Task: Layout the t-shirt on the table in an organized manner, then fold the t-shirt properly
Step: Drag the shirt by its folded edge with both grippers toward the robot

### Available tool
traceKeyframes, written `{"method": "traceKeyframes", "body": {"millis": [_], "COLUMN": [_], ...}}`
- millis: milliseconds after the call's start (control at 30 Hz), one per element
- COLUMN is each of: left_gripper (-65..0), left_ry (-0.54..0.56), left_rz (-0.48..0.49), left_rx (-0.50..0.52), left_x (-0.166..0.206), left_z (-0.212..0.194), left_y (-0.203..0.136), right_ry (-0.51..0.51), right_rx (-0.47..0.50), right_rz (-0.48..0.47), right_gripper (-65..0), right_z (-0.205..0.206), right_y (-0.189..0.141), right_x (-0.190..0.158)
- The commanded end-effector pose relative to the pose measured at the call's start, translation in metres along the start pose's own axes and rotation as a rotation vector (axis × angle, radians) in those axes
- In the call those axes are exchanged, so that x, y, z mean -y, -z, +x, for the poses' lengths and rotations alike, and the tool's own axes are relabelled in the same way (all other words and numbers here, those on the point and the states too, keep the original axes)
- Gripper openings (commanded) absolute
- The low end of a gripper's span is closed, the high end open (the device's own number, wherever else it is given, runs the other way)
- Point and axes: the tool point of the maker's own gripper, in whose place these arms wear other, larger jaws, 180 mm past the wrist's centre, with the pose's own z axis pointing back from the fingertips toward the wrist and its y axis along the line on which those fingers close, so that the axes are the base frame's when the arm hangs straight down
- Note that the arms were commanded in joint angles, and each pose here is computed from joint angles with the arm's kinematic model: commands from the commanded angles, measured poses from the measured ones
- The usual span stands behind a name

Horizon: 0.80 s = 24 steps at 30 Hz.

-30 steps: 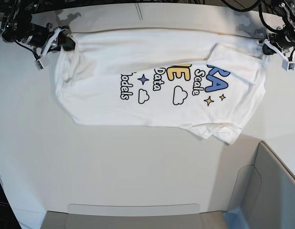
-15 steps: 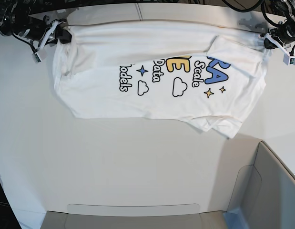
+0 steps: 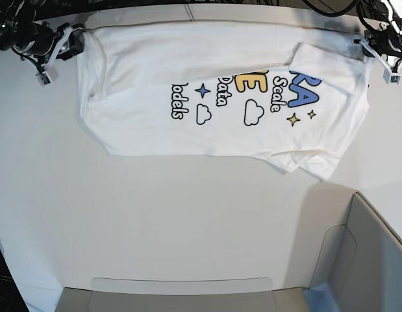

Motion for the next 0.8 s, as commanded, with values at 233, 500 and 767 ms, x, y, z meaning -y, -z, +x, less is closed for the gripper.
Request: {"method": "traceKeyframes", "body": {"millis": [233,500,767], "left_gripper": [-48.0,-48.0,-48.0], "left_ry": [0.041,0.105,0.158], "left_rz": [0.049,0.175,0.355], "left_rx": [-0.042,0.047,0.148], "left_x": [-0.003,-0.013,-0.027], "left_z": [-0.004,0.05,0.084], "left_y": [-0.01,-0.028,-0.071], "right_ry": [-0.028,-0.092,-0.099], "right_rx": [0.048,0.101,0.109], "right_rz": [-0.052,-0.088,-0.091], "right_gripper": [-46.7,-46.7,-46.7], "right_z": [0.012,0.033,0.038], "right_y": [-0.017,-0.028,-0.028], "right_x": [0.011,0.005,0.006]}}
